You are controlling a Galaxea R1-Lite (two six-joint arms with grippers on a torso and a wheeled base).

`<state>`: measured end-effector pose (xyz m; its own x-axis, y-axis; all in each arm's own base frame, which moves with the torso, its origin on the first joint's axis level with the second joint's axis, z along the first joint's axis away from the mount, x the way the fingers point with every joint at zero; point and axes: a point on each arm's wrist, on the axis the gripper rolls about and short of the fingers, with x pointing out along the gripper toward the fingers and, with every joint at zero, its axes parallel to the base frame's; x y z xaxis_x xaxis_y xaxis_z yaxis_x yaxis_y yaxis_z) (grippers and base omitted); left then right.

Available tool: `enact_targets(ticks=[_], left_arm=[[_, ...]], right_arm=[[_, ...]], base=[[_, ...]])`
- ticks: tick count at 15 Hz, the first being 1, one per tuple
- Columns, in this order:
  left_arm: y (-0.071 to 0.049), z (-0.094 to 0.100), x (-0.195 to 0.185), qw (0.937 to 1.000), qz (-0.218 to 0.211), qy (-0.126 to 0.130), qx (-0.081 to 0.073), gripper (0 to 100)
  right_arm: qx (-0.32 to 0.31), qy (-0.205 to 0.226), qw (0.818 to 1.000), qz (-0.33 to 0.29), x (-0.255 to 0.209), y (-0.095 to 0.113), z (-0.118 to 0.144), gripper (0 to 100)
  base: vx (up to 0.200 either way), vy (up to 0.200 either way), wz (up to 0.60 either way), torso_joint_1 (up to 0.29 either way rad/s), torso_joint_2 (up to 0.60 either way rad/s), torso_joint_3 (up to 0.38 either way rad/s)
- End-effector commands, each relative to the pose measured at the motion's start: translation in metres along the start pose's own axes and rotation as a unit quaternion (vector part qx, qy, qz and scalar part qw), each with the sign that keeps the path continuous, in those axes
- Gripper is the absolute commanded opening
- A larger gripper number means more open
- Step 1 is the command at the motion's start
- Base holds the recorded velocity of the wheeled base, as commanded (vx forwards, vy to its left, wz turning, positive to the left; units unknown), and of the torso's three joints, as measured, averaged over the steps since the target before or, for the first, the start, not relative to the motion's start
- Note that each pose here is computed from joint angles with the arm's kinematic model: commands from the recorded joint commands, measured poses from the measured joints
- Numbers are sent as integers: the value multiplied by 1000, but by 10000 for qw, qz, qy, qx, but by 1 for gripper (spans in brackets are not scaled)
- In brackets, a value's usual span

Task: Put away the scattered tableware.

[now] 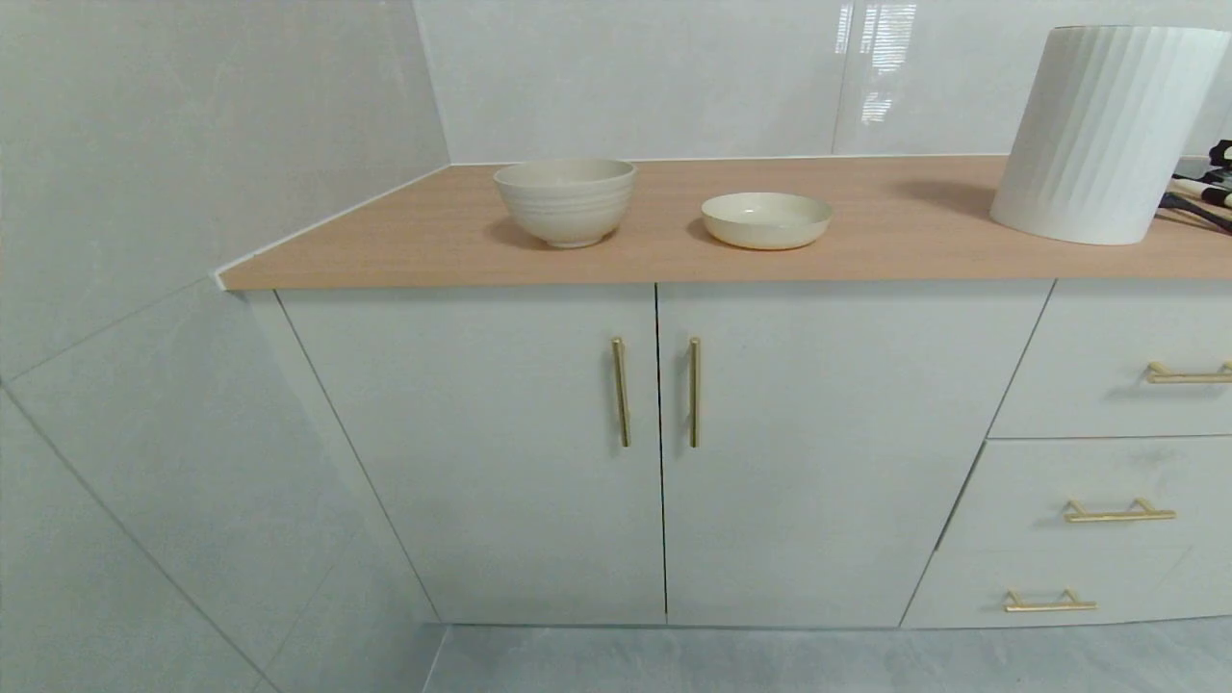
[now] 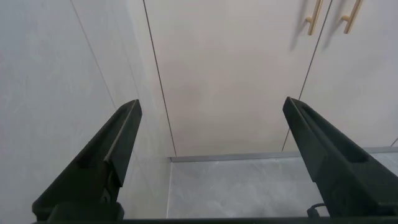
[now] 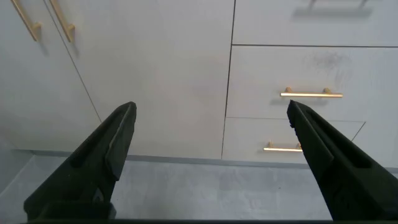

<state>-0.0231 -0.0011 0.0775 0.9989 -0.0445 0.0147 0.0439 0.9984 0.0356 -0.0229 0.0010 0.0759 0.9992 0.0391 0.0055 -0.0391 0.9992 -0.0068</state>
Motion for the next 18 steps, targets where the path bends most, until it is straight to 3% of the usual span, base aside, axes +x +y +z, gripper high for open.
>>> enact_targets(ticks=[1, 3, 5, 7, 11, 15, 18], left_arm=[[0, 0, 0, 10000, 0, -3, 2, 100], [0, 0, 0, 10000, 0, -3, 2, 100], [0, 0, 0, 10000, 0, -3, 2, 100], [0, 0, 0, 10000, 0, -3, 2, 100], [0, 0, 0, 10000, 0, -3, 2, 100], [0, 0, 0, 10000, 0, -3, 2, 100], [0, 0, 0, 10000, 0, -3, 2, 100]], right_arm=[[-5, 5, 10000, 4, 0, 0, 0, 100], [-48, -96, 9999, 95, -1, 0, 7, 100], [50, -194, 9984, 532, 1, 1, 59, 100], [92, 345, 9932, 1106, 24, 3, 88, 100], [397, 1432, 9577, 2465, 104, 12, 137, 100], [737, 2143, 9195, 3213, 205, 61, 166, 100], [626, 2658, 8901, 3650, 246, 108, 151, 100]], base=[[0, 0, 0, 0, 0, 0], [0, 0, 0, 0, 0, 0], [0, 0, 0, 0, 0, 0], [0, 0, 0, 0, 0, 0], [0, 0, 0, 0, 0, 0], [0, 0, 0, 0, 0, 0], [0, 0, 0, 0, 0, 0]])
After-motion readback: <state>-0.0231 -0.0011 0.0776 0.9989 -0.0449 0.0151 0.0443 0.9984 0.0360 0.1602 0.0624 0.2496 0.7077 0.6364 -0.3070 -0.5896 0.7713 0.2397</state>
